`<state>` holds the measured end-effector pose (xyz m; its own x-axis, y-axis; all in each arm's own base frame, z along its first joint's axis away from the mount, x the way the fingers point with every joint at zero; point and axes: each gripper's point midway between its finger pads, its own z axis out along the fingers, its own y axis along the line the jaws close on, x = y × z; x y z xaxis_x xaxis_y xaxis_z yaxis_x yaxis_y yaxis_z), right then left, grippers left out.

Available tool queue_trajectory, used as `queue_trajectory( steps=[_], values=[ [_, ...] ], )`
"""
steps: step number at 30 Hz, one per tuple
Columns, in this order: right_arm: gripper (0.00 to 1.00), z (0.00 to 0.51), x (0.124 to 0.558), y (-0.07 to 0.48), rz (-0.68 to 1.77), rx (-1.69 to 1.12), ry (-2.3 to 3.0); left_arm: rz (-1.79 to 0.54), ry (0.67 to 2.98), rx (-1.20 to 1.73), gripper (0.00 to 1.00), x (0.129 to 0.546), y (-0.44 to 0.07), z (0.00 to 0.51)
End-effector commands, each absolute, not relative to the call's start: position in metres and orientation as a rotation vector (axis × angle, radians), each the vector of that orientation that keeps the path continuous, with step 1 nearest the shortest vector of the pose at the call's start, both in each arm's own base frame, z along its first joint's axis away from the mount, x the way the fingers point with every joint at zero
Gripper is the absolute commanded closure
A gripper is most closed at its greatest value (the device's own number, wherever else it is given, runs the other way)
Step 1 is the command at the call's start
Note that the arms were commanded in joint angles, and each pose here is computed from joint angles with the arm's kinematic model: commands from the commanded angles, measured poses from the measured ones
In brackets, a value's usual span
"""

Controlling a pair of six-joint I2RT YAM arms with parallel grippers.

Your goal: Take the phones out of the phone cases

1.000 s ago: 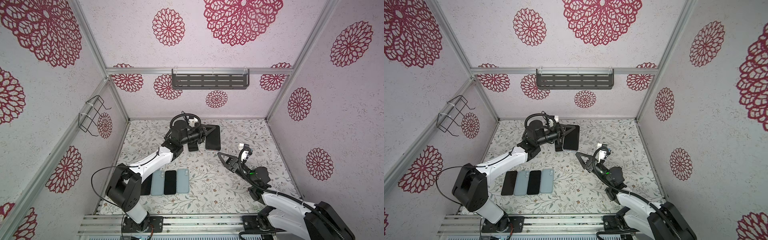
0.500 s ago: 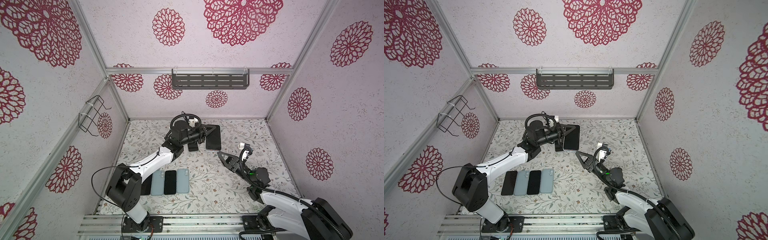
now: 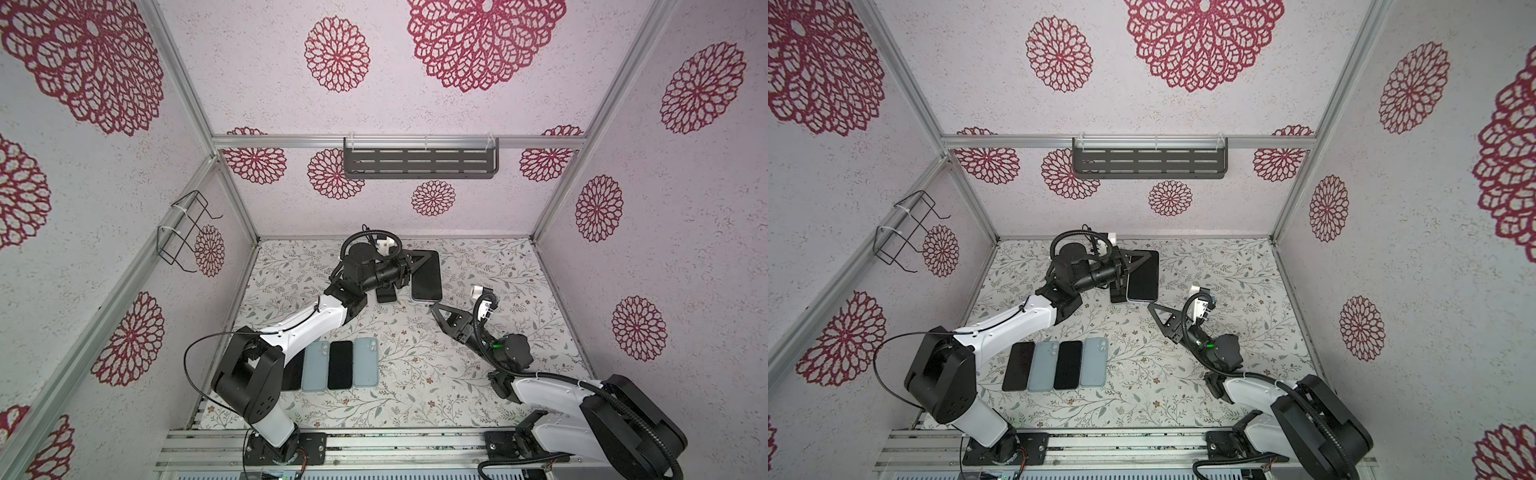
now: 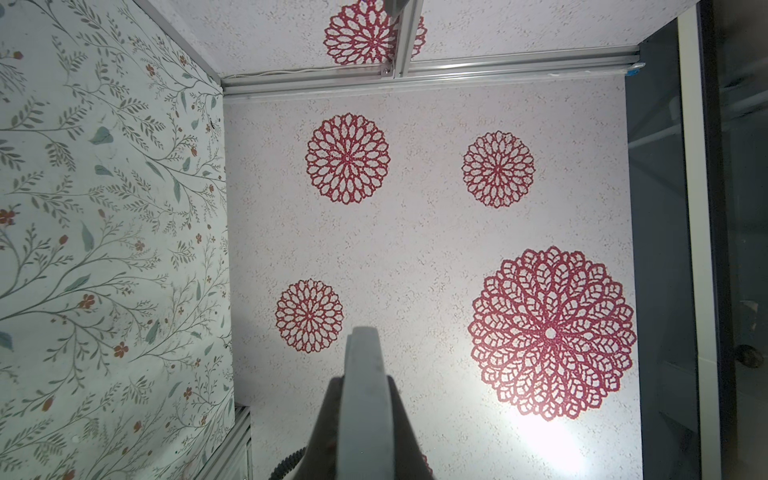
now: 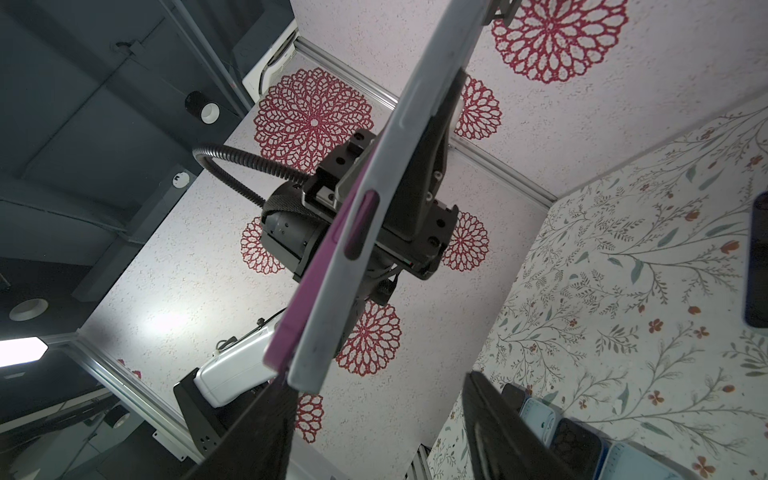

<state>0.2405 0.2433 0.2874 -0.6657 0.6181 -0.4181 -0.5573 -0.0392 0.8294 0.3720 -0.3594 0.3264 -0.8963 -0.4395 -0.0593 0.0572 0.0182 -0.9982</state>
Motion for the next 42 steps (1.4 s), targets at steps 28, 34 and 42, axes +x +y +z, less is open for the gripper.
queue_trajectory(
  steps=[28,34,42],
  values=[
    [1.0,0.281,0.247,0.235,1.794,0.168,1.486,-1.825,2.038,-0.354,0.51,0.361,-0.368,0.278],
    [1.0,0.249,0.245,0.22,1.575,0.216,1.67,-1.565,2.121,-0.249,0.35,0.36,-0.354,0.262],
    [1.0,0.21,0.239,0.21,1.512,0.319,1.795,-1.259,2.192,-0.111,0.2,0.351,-0.331,0.243]
  ],
)
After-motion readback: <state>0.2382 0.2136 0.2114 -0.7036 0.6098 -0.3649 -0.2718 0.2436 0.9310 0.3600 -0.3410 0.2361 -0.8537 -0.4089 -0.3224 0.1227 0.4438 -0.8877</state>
